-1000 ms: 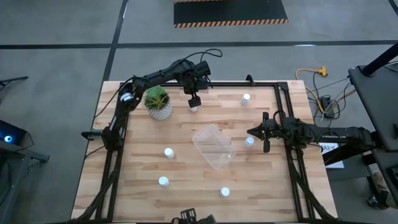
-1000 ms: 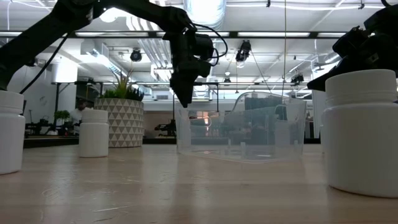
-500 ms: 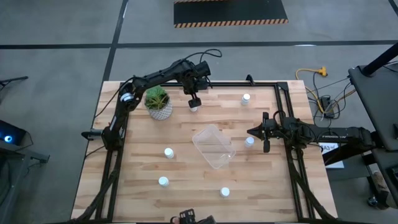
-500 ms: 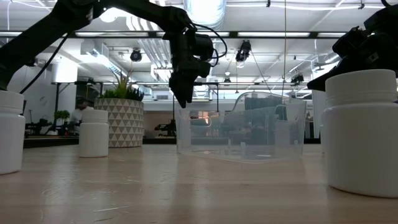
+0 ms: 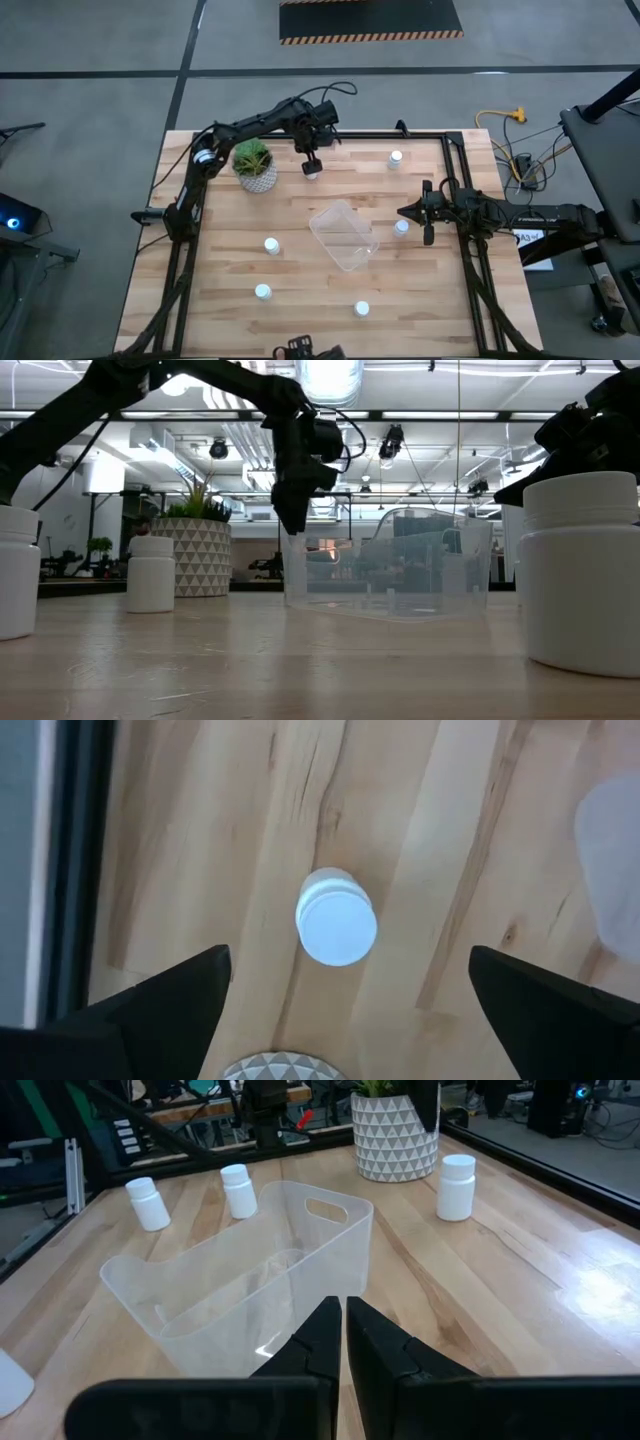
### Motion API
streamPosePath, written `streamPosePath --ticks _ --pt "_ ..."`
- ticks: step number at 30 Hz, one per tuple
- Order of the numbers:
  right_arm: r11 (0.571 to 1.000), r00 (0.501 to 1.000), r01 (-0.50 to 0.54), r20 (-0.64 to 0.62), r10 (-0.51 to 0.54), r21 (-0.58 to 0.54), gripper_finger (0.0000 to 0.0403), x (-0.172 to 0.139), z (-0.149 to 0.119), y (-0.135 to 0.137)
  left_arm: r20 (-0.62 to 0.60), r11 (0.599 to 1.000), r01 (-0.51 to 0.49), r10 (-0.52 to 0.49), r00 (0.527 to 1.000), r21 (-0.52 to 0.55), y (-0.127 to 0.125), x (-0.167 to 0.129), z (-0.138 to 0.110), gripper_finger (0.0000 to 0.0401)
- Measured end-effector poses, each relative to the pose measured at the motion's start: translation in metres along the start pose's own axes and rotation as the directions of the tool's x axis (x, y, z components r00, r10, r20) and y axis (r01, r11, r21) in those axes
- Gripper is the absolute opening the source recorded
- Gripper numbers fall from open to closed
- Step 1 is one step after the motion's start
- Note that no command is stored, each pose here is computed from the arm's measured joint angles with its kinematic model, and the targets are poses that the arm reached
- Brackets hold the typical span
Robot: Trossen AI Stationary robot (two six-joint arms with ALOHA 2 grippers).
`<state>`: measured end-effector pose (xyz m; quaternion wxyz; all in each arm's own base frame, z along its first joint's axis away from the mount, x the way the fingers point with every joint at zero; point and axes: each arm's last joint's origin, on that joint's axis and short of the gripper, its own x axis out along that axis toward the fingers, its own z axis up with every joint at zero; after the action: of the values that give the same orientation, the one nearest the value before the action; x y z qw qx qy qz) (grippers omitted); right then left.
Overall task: Pick and place pill bottles into a basket
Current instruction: Put the white medicine bottle in the transparent bin
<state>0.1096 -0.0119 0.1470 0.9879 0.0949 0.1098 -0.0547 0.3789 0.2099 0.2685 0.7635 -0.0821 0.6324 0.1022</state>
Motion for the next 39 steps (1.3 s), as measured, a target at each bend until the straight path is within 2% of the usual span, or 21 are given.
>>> streamPosePath --ticks 7,11,16,32,39 --pt "1.0 1.0 0.0 0.0 0.0 -0.003 0.0013 0.0 0.0 0.0 -0.047 1.0 -0.023 0.023 0.999 0.002 0.001 0.025 -0.006 0.0391" --pt "1.0 1.0 0.0 0.0 0.0 -0.003 0.0013 0.0 0.0 0.0 -0.047 0.997 -0.079 0.08 0.996 0.008 0.003 0.026 -0.005 0.0391" --pt "1.0 1.0 0.0 0.0 0.0 -0.003 0.0013 0.0 0.0 0.0 -0.014 0.996 -0.093 0.093 0.996 0.01 0.004 0.024 -0.002 0.0391" --pt "1.0 1.0 0.0 0.0 0.0 -0.003 0.0013 0.0 0.0 0.0 0.034 0.996 -0.094 0.094 0.995 0.005 0.004 0.028 0.002 0.0391" --pt "1.0 1.0 -0.001 -0.001 0.001 -0.004 0.0013 0.0 0.0 0.0 0.017 0.997 -0.08 0.08 0.997 0.006 0.004 0.041 -0.002 0.0391"
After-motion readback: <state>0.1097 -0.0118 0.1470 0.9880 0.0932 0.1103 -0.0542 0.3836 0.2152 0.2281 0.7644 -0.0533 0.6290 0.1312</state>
